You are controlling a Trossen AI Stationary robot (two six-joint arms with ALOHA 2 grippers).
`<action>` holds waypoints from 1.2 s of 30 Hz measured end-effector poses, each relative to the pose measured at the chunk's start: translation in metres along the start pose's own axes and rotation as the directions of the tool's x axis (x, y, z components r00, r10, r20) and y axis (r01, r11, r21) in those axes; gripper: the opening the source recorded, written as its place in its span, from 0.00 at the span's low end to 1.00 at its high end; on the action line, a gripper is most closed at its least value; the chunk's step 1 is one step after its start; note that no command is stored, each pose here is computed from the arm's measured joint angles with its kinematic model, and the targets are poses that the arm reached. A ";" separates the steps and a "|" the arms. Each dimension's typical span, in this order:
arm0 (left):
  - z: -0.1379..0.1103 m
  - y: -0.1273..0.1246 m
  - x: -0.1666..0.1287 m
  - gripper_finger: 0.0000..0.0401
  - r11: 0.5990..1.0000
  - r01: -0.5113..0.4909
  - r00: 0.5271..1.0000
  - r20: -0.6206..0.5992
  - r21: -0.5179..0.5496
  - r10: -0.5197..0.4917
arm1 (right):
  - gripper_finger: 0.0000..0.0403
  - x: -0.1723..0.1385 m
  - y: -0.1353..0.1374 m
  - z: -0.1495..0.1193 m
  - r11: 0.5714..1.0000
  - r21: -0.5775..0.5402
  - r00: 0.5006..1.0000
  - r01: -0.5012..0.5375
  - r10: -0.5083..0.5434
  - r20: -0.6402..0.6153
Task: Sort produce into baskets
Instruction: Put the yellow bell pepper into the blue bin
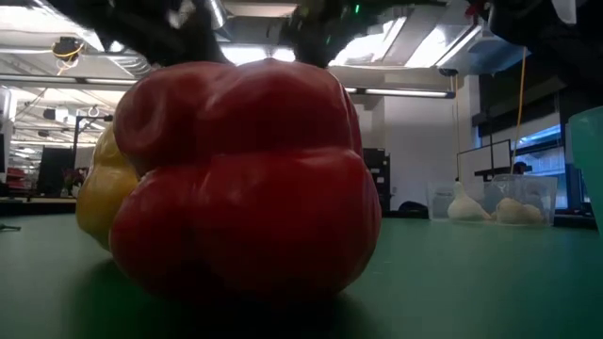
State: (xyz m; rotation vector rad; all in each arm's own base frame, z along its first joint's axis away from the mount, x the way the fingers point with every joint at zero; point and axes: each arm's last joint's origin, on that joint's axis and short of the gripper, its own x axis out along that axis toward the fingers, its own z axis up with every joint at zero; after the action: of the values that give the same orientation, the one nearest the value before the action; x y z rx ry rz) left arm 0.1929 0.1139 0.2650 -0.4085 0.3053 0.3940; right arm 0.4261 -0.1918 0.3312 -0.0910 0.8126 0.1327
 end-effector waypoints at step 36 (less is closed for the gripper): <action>-0.142 -0.174 0.029 0.68 0.712 0.568 0.708 -0.686 0.413 -0.168 | 0.81 -0.250 0.181 0.002 0.998 0.066 0.996 0.022 -0.027 0.079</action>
State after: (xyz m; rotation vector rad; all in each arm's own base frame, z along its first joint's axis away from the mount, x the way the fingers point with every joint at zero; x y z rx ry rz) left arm 0.2636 -0.0867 0.1867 0.0645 0.9385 -0.2997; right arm 0.2292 -0.0333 0.5091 -0.0335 0.7349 0.0861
